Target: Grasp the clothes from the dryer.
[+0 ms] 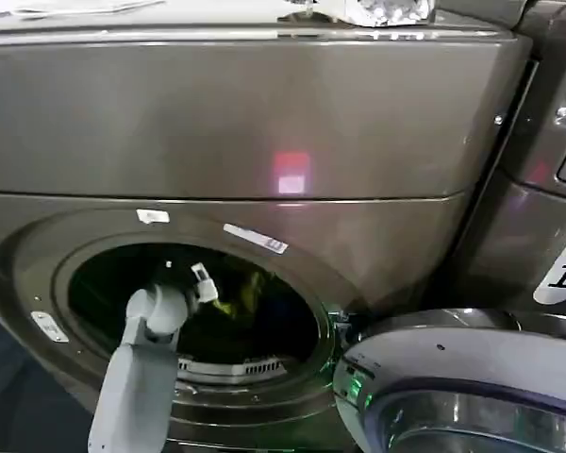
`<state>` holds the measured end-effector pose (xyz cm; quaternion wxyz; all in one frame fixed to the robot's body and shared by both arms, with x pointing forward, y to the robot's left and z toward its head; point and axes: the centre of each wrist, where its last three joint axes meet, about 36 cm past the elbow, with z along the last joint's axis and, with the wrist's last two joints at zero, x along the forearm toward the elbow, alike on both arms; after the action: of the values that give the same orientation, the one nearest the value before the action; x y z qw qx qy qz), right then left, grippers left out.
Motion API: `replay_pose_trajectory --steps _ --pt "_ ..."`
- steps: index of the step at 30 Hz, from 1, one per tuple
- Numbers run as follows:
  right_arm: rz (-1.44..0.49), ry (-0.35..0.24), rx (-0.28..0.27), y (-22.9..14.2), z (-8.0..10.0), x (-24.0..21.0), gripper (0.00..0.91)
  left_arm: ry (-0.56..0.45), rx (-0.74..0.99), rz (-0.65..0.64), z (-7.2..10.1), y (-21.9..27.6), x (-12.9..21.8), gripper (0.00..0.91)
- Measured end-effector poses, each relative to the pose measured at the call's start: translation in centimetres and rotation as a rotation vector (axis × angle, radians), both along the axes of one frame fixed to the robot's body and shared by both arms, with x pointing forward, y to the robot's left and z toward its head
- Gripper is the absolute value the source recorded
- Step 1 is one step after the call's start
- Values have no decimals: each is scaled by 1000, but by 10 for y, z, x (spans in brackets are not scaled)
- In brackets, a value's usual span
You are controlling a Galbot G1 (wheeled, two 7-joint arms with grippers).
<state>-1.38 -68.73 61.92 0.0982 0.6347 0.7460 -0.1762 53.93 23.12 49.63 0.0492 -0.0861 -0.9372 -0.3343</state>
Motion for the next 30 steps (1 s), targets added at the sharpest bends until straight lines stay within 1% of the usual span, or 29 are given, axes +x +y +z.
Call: replay_pose_trajectory --steps 3,6,12,20,30 --pt "4 1 1 2 2 -2 907 -67 -132 88 2 -8 -6 0" --pt "14 2 2 3 2 -2 907 -112 -245 165 4 -13 -11 0" --pt "22 -9 -3 5 1 -1 907 -162 -379 265 11 -16 -19 0" --pt "27 -12 -10 5 2 -1 907 -195 -459 332 18 -18 -20 0" --pt "32 -14 -8 5 1 -2 907 -190 -489 343 17 -24 -23 0"
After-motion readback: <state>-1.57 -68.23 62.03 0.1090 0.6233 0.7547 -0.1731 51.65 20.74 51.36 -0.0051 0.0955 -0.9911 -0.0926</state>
